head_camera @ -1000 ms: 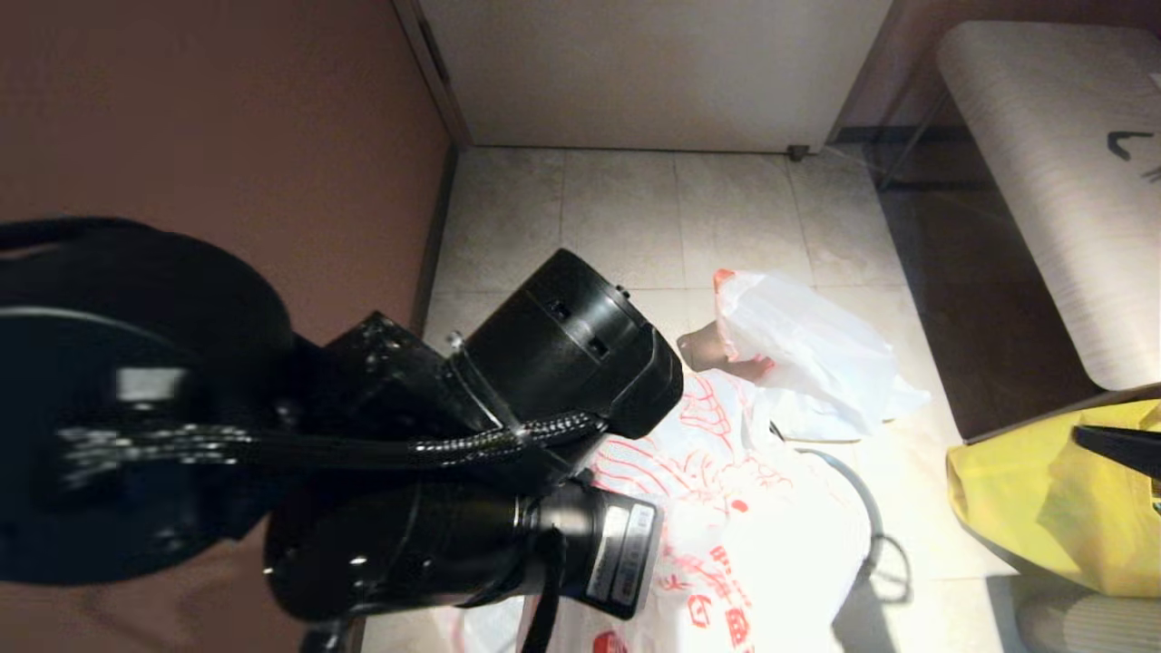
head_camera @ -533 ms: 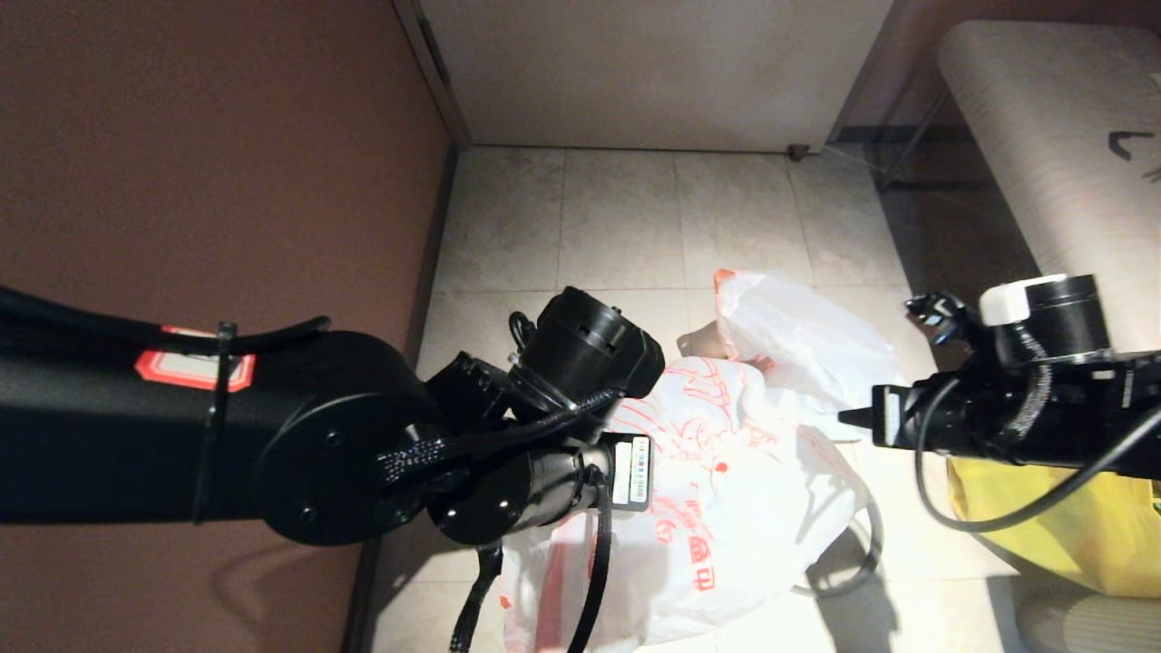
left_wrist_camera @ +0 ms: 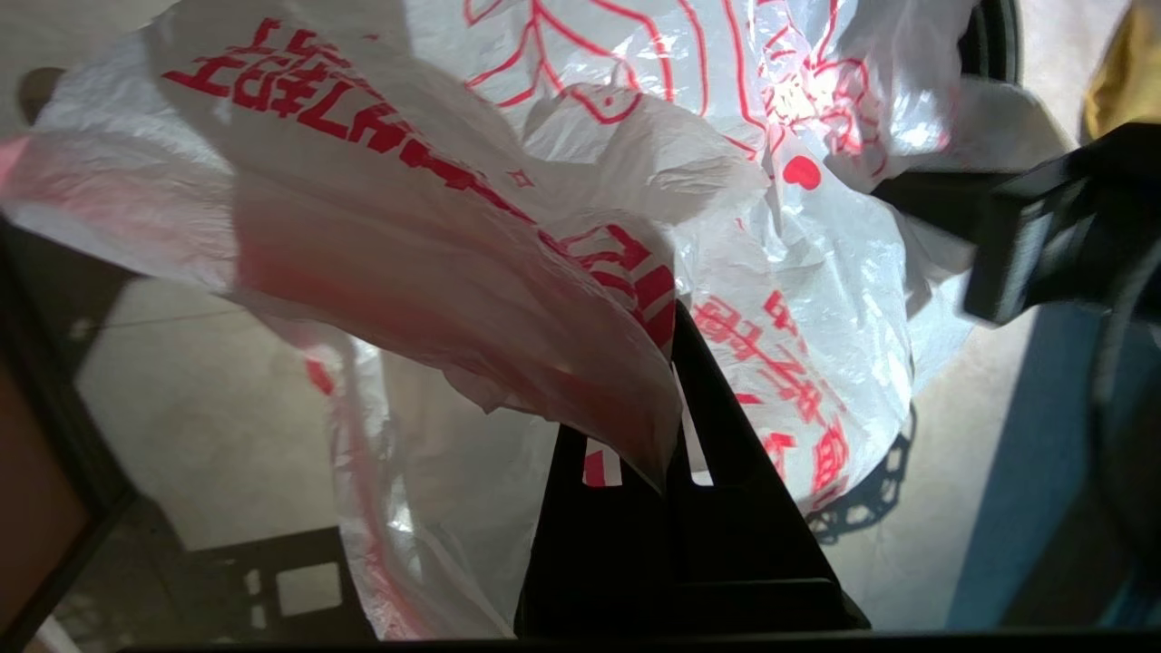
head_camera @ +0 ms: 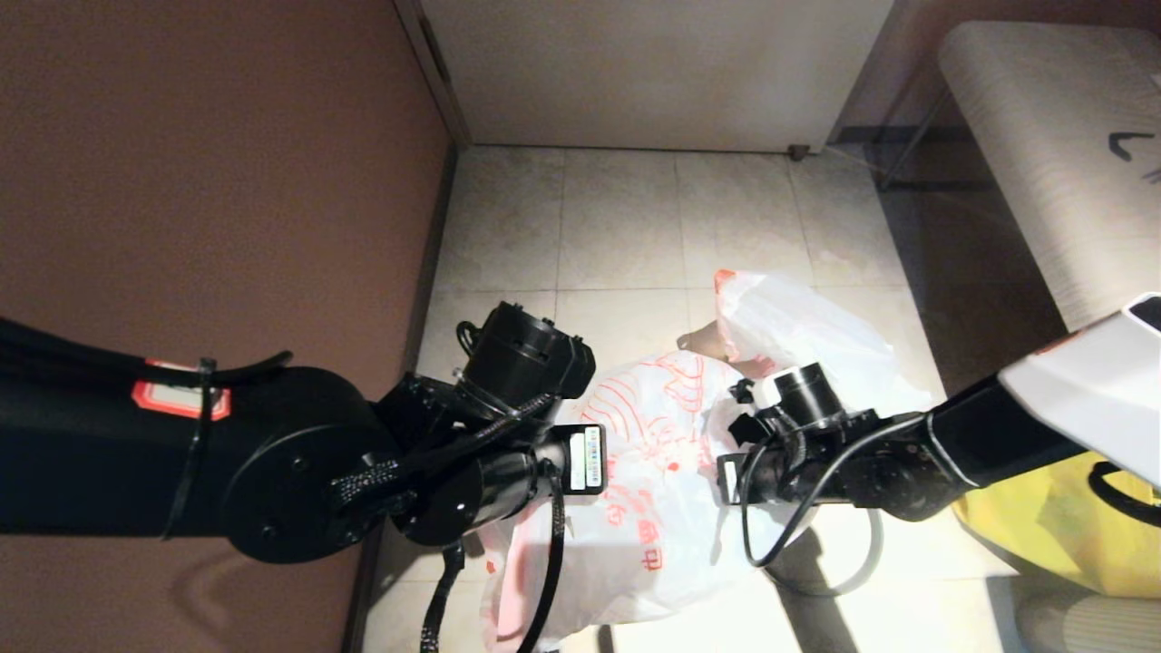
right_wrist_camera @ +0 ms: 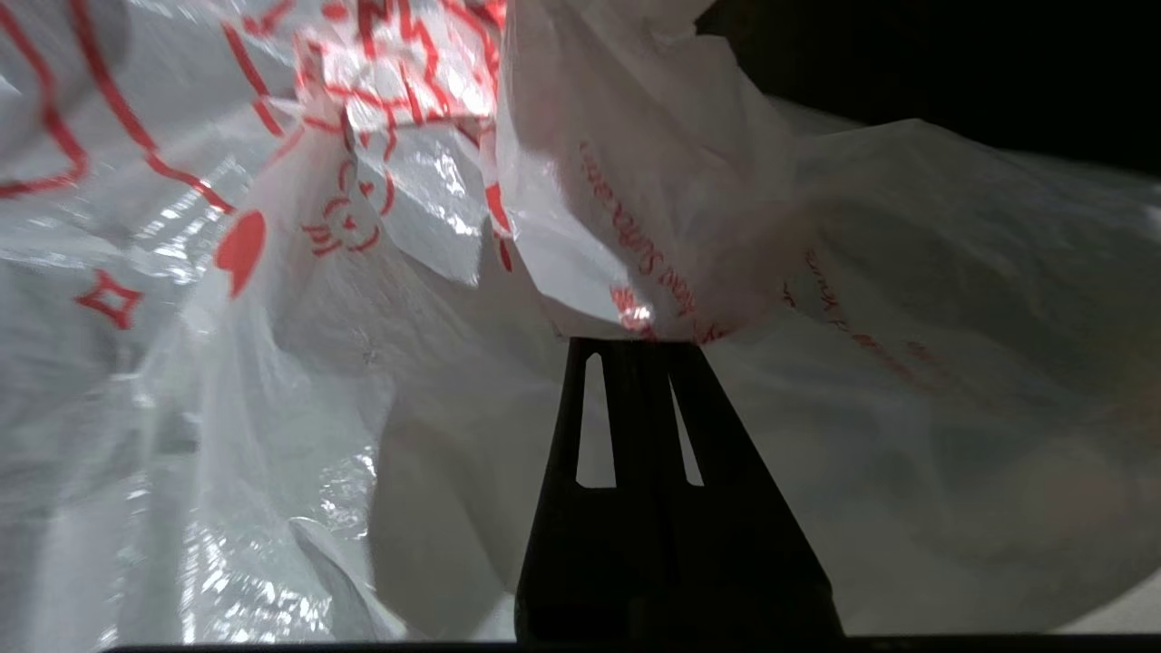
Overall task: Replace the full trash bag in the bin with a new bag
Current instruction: Put the new garbage bag on the trash can
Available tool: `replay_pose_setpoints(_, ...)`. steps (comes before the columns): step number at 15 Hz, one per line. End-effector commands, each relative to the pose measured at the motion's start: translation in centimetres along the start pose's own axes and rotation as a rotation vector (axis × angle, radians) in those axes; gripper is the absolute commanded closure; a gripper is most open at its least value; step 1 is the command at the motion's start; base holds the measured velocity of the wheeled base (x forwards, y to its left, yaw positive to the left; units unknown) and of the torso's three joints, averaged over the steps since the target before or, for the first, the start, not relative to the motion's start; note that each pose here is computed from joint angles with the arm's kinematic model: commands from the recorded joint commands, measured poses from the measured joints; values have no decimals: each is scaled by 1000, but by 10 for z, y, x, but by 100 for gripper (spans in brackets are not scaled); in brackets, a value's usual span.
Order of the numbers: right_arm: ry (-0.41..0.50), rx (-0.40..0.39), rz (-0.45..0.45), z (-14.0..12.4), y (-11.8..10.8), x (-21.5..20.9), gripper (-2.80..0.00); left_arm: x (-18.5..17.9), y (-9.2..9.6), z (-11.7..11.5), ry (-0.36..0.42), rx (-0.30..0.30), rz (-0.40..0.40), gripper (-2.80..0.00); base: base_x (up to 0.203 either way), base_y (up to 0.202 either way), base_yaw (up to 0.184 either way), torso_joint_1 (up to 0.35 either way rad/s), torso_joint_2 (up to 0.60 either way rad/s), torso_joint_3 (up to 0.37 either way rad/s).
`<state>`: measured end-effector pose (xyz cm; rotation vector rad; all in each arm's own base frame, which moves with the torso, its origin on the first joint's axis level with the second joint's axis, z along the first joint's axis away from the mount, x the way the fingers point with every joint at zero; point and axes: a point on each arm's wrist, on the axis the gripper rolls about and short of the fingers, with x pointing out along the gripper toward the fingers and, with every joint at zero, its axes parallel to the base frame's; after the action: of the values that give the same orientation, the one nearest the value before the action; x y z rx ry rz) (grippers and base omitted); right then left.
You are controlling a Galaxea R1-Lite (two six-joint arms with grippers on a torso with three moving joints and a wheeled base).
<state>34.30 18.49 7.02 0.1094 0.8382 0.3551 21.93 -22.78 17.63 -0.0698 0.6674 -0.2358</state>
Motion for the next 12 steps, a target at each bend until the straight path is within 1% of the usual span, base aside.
replay_pose_setpoints(1, 88, -28, -21, -16, 11, 47, 0, -7, 5, 1, -22, -17, -7, 0, 0, 0, 0, 0, 0, 0)
replay_pose_setpoints(3, 98, -39, -58, -12, 16, 69, 0, -10, 9, 2, -53, -36, -19, 0, 0, 0, 0, 0, 0, 0)
replay_pose_setpoints(5, 106, -47, -81, -14, 18, 88, 0, -8, 11, 0, -69, -42, -27, 0, 0, 0, 0, 0, 0, 0)
replay_pose_setpoints(8, 75, -44, -93, -9, 19, 104, 0, -6, 10, -3, -108, -57, -52, 0, 0, 0, 0, 0, 0, 0)
replay_pose_setpoints(10, 49, -44, -110, -4, 20, 104, 0, -6, 12, -7, -107, -44, -52, 0, 0, 0, 0, 0, 0, 0)
replay_pose_setpoints(12, 23, -40, -95, 5, 27, 80, 0, -3, 12, -10, -93, -36, -45, 0, 0, 0, 0, 0, 0, 0)
